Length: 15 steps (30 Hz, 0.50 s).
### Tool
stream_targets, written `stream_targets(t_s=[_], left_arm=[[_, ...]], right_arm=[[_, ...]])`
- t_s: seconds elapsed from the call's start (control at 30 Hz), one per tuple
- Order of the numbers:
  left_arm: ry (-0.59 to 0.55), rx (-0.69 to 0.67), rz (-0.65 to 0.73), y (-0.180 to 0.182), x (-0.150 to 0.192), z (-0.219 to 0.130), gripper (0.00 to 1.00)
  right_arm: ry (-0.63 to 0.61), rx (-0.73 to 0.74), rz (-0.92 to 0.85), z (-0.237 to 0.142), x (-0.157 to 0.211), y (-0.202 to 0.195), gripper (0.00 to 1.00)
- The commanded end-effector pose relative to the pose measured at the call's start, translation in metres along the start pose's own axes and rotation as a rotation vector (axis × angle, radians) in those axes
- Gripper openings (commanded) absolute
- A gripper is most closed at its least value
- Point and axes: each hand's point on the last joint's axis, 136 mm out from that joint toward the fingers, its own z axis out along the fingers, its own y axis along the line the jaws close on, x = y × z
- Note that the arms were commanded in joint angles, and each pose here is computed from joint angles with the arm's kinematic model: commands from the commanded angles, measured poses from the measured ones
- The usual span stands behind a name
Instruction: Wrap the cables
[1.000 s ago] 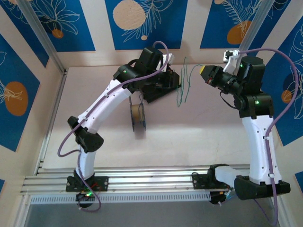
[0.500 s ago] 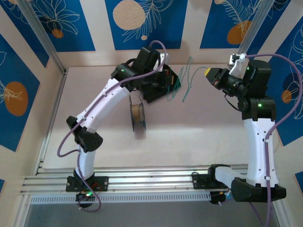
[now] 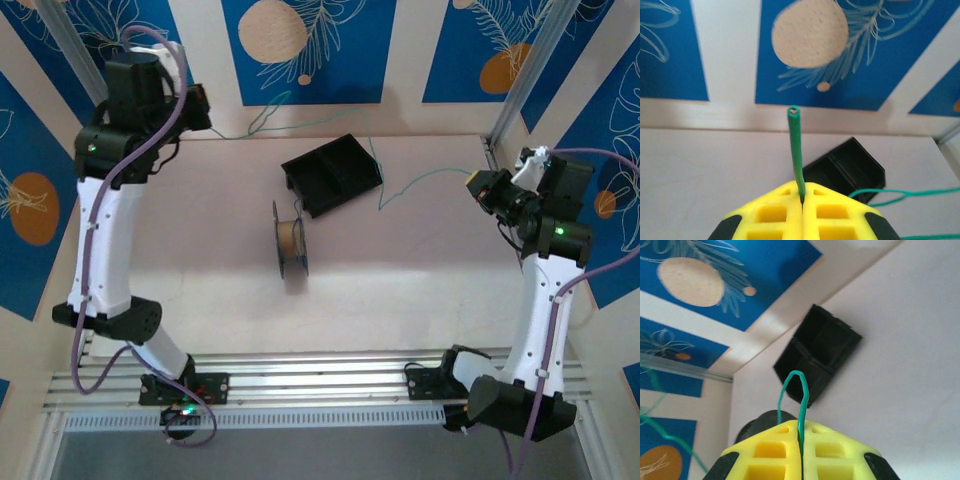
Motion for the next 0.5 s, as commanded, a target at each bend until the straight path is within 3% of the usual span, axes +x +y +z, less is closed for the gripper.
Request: stream_targets(t_s=[0.0,0.2,0.37,0.47], left_arm=[[-0.029,-0.111,0.02,0.039,-0.011,-0.009,0.0],[-0.096,-0.172,-0.026,0.074,-0.031,-0.023,0.0],[-0.145,-0.187,-0.05,0.092,-0.044,-0.022,0.0],[-0.159,-0.118,-0.067,0.083,-0.049,-0.015,0.0]], right_arm=[[-0.002,0.127,0.013,0.0,0.002,-0.04,0.0],[-0.048,0.273,0.064,-0.002,-0.002,-0.089,0.0],[-0.07,0.295,0.144,-0.005,-0.007,-0.108,0.0],[-0.066,0.269,0.182,-0.002,-0.007,-0.111,0.0]])
